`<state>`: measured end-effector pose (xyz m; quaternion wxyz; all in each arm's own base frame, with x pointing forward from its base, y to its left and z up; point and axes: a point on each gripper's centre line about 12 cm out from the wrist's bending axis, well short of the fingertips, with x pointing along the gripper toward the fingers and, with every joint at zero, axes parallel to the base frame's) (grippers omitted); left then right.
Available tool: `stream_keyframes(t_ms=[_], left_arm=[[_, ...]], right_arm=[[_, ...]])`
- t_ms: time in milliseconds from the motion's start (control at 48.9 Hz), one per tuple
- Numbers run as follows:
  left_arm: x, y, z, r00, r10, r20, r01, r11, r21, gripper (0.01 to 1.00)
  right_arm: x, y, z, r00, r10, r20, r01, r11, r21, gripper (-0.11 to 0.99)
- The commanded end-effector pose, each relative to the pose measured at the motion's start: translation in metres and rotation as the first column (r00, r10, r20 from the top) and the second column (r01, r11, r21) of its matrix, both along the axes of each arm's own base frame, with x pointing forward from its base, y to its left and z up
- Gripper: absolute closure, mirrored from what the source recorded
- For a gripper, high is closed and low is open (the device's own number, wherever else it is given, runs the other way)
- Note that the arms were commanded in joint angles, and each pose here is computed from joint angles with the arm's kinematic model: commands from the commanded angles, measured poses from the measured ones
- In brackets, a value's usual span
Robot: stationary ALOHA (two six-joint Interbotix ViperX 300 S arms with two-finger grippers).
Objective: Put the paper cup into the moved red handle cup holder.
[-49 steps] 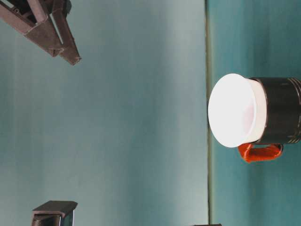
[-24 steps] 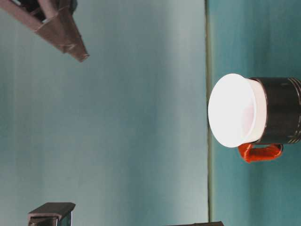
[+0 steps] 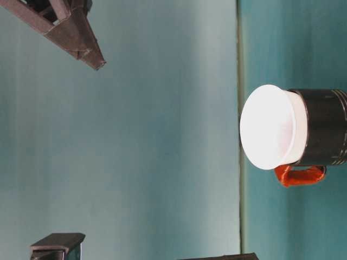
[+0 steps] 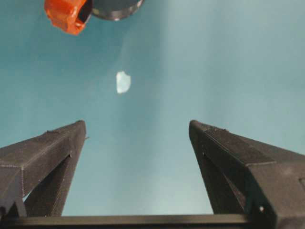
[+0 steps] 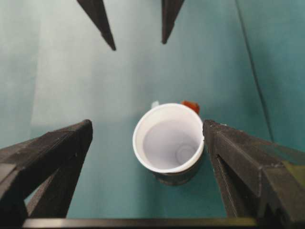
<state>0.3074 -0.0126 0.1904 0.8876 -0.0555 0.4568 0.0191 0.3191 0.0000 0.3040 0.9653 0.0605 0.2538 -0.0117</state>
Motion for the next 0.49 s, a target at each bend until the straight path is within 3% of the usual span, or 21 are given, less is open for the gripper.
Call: stream_keyframes(t_ms=[0,471], left_arm=[[0.0022,-0.0008,0.0045,1.0,-0.005,0.02,0.005,1.0,0.003,0.05],[0.0033,-0.0009,0.0051,0.999,-0.005,0.034,0.005,1.0,0.001,0.05]], right_arm=[[-0.0003,0.0009,0.0058,1.0,0.002,0.018,-0.002,1.0,0.001,0.01],[-0.0007,0.0009,0.0046,1.0,0.001,0.015,-0.001,1.0,0.002,0.01]])
